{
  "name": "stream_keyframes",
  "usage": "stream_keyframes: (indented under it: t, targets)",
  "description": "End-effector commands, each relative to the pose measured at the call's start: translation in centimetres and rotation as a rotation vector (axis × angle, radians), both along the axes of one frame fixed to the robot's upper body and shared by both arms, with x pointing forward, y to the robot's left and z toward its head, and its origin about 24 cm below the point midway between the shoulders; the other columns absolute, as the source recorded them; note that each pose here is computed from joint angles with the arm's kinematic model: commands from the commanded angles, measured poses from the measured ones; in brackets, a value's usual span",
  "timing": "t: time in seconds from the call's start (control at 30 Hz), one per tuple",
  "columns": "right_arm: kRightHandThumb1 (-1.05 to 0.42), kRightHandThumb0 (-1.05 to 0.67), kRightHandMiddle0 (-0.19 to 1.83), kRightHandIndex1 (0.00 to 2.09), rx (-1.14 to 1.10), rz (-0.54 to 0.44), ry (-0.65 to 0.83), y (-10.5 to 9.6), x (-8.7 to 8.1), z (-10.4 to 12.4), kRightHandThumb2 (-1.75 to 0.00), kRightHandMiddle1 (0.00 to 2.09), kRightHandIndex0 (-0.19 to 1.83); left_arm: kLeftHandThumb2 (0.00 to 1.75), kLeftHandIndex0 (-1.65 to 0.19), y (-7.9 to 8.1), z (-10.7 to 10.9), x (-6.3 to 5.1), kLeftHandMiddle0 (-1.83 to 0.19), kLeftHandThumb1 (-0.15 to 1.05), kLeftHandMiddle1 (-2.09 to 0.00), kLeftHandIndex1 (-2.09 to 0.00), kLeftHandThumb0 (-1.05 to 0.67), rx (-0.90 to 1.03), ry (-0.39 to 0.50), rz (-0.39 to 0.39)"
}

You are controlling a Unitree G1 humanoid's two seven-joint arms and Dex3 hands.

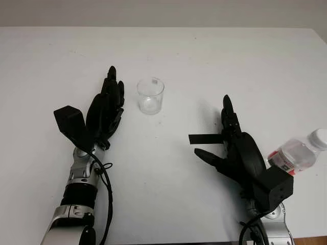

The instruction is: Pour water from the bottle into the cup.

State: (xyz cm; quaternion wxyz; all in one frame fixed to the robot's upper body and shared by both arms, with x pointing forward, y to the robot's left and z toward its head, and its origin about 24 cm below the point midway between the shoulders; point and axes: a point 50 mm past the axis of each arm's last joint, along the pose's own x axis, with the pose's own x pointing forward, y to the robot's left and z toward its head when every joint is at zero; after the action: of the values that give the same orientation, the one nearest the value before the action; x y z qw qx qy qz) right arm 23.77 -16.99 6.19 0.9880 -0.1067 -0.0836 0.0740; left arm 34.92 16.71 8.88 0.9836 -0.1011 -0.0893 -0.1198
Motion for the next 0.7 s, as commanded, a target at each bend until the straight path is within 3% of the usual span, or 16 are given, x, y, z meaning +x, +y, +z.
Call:
stream_keyframes:
  t: [0.0,0.37,0.67]
  targets:
    - [-0.9,-1.02,-0.19,0.0,0.004,0.001,-0.006,0.0,-0.2,0.0,-0.05,0.0,-0.19,0.66,0.19,0.3,0.0,-0.1,0.19,1.05,0.0,0.0,-0.84,-0.008,-0.005,0.004]
    - [-0.91,-1.02,-0.19,0.0,0.001,0.012,0.012,-0.2,0.0,-0.1,-0.06,0.0,-0.19,0.66,0.19,-0.2,-0.1,0.1,0.19,1.05,-0.02,0.0,-0.84,-0.015,0.005,0.011]
    - [-0.9,-1.02,-0.19,0.0,0.059,0.061,-0.071,0.4,0.1,2.6,-0.05,0.0,-0.19,0.67,0.19,-0.3,-0.1,0.0,0.19,1.05,0.0,0.0,-0.84,-0.009,0.0,0.01]
